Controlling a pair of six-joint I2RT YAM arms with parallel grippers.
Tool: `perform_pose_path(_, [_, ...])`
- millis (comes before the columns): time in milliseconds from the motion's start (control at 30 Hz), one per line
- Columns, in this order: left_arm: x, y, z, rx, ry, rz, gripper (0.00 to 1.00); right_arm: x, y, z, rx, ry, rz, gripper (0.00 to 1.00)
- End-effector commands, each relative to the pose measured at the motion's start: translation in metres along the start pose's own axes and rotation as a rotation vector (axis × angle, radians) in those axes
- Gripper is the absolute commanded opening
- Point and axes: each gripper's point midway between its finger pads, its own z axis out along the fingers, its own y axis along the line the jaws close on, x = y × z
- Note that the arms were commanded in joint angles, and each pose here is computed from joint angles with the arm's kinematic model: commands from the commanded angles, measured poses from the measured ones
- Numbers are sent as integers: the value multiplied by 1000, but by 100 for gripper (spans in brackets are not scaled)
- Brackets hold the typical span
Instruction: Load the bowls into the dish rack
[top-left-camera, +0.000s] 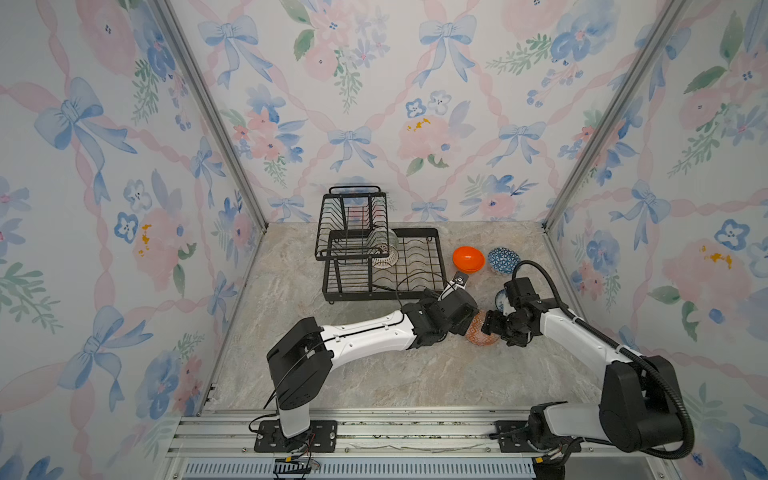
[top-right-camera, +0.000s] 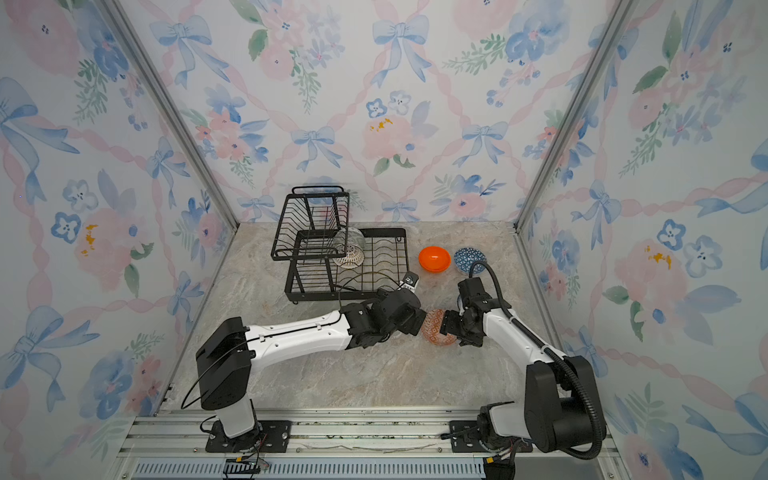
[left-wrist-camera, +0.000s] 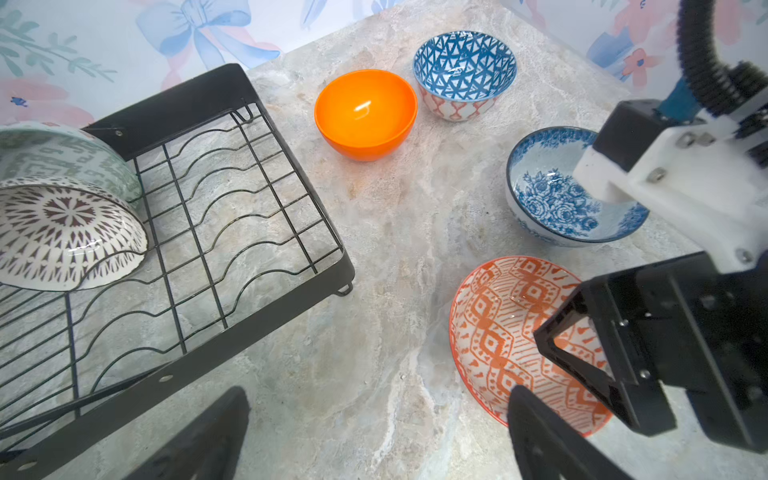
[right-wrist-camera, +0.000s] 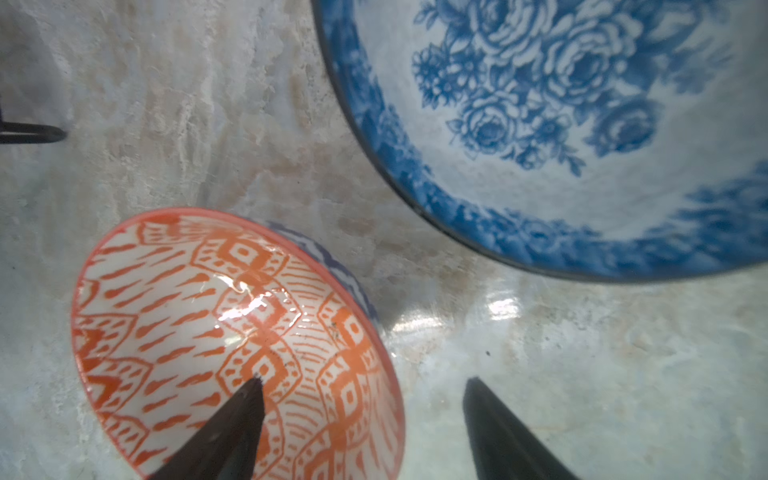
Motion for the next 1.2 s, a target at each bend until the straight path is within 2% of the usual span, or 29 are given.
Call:
perform_pose_path(0, [-9, -2, -8, 31, -12, -10, 98, -3, -6, 1, 21, 2, 14, 71])
perform_pose_path(133, [0, -6, -7, 53, 13, -46, 98, -2, -8, 3, 26, 11, 25, 55])
perform_pose_path(467, [14, -17, -1, 109, 63, -100, 98, -2, -9, 4, 23, 23, 32, 28])
perform_pose_path(600, [20, -23, 0, 154, 98, -158, 98, -1, -10, 3, 29, 20, 40, 26])
perform_pose_path(933, [55, -16, 17, 204, 254, -388, 98, -5, -7, -2, 30, -5, 55, 10])
perform_pose_path(1167, [61, -25, 20, 238, 294, -421, 95, -13, 4, -15, 20, -48, 49, 5])
